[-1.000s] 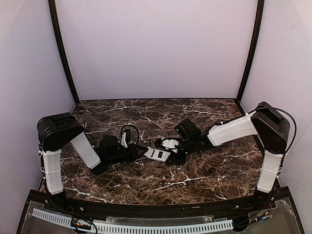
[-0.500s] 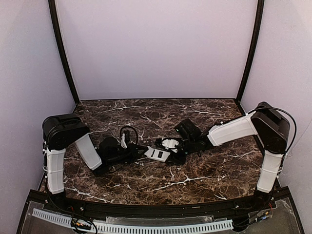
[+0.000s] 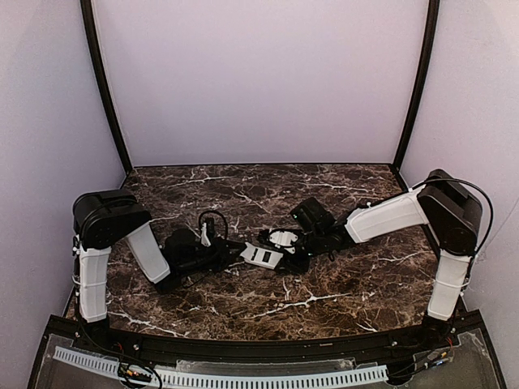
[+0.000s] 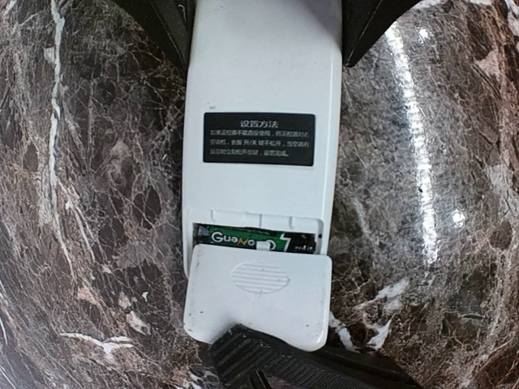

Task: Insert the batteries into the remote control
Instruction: Press the battery cover on the remote control.

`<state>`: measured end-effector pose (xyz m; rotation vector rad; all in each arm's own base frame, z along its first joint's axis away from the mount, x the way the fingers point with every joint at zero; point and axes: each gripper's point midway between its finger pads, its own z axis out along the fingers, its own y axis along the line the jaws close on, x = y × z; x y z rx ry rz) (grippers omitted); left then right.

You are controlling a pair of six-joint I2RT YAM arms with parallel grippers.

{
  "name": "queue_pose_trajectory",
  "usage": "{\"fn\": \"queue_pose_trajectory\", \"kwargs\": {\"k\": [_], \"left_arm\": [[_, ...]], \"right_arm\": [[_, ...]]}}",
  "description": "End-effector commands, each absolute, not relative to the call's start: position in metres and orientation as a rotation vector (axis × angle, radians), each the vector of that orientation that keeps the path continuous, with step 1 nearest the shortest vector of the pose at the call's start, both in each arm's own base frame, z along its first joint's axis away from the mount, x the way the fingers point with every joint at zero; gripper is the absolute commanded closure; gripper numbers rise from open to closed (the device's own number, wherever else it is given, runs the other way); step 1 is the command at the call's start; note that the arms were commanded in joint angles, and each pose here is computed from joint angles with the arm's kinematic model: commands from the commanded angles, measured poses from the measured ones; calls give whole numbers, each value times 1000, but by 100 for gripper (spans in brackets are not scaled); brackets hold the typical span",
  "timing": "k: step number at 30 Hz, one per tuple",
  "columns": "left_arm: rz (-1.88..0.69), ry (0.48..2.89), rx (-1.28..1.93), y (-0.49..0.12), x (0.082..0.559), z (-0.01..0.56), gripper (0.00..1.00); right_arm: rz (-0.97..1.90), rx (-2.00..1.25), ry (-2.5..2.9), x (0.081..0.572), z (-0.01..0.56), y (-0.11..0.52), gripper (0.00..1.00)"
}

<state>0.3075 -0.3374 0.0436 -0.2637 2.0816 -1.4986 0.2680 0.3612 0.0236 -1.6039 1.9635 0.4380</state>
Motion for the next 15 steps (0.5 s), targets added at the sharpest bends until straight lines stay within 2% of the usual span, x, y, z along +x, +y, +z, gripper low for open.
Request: {"fn": "queue_pose_trajectory", "kwargs": {"k": [1,15], "left_arm": [[-1585,1950,-266,-341,310,64,100],[-1642,1905,-200,-351,306,79,100]], "right_arm": [[374,-1560,2004,279,16,356,81],[388,-1565,2014,278,14,356,85]]}}
